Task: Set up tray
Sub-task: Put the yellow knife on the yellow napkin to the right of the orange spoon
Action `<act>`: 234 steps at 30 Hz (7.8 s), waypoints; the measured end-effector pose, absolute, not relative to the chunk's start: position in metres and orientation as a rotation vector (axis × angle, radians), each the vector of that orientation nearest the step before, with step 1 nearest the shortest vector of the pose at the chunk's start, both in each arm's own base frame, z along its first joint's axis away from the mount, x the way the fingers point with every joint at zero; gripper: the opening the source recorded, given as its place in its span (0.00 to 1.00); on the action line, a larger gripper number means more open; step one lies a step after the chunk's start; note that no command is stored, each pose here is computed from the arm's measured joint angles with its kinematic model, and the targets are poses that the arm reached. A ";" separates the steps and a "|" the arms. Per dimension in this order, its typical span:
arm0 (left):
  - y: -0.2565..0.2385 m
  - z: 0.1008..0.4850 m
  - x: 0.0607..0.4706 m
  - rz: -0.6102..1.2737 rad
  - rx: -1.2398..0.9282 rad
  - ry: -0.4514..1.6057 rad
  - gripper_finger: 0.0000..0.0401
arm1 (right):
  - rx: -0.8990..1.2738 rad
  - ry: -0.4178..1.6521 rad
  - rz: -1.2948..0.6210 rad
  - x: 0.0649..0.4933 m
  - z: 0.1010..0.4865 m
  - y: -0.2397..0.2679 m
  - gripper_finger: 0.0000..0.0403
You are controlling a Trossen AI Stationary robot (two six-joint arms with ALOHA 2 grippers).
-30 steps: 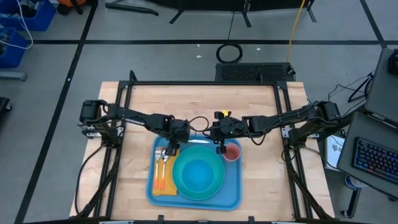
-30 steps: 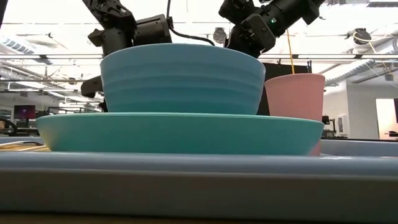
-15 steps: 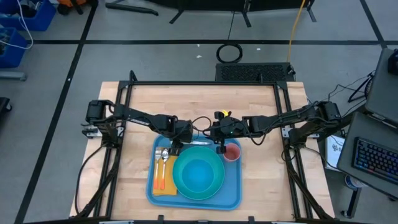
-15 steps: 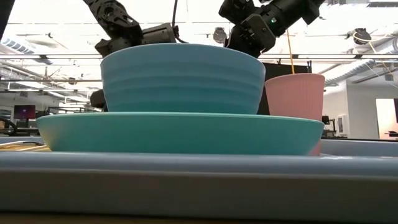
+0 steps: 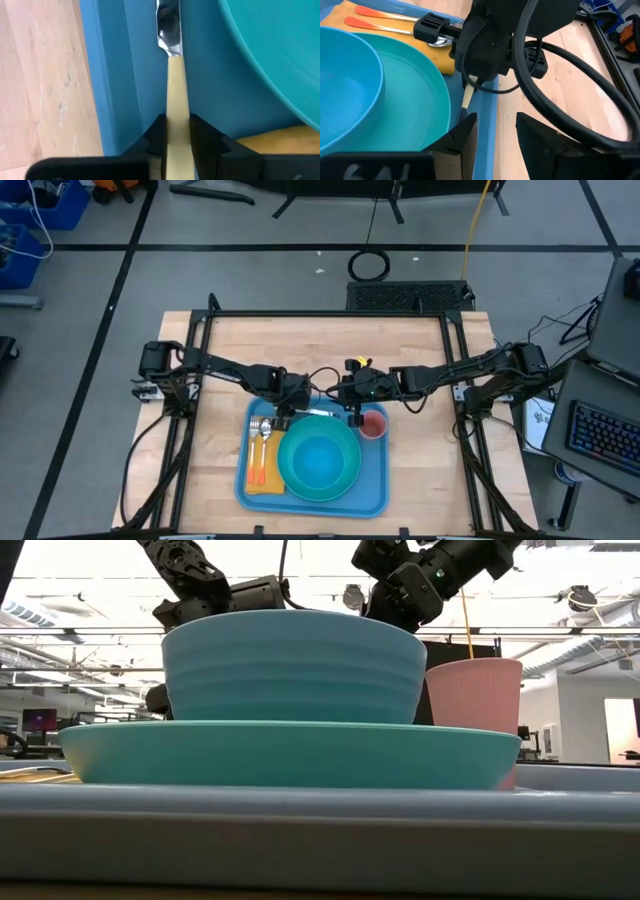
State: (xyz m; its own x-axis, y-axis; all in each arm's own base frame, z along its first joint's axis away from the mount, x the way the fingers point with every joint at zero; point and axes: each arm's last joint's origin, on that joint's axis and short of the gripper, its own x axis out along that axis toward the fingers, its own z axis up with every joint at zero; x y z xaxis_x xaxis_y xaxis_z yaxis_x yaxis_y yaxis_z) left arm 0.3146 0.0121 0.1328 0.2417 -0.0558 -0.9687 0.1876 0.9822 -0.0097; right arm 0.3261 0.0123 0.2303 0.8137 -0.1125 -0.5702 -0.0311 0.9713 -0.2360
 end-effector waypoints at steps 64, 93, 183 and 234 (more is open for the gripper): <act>-0.130 0.210 0.247 0.909 -0.267 0.594 0.15 | -0.120 0.274 -0.119 0.340 0.260 0.010 0.31; -0.135 0.222 0.272 0.870 -0.033 0.333 0.15 | 0.091 -0.052 -0.085 0.345 0.290 -0.005 0.31; -0.146 0.272 0.220 0.691 0.180 0.377 0.01 | 0.371 0.020 0.160 0.363 0.264 -0.005 0.00; -0.127 0.293 0.208 0.878 0.501 0.247 0.08 | 0.693 0.111 0.256 0.426 0.235 0.022 0.00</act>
State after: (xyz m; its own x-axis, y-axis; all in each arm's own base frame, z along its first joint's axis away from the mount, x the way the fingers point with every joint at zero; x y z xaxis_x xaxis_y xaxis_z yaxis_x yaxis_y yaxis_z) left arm 0.2082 -0.1271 0.2933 0.6201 0.7845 -0.0041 -0.6715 0.5335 0.5142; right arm 0.4259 0.0217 0.2353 0.9627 0.2701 -0.0166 -0.1964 0.7396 0.6437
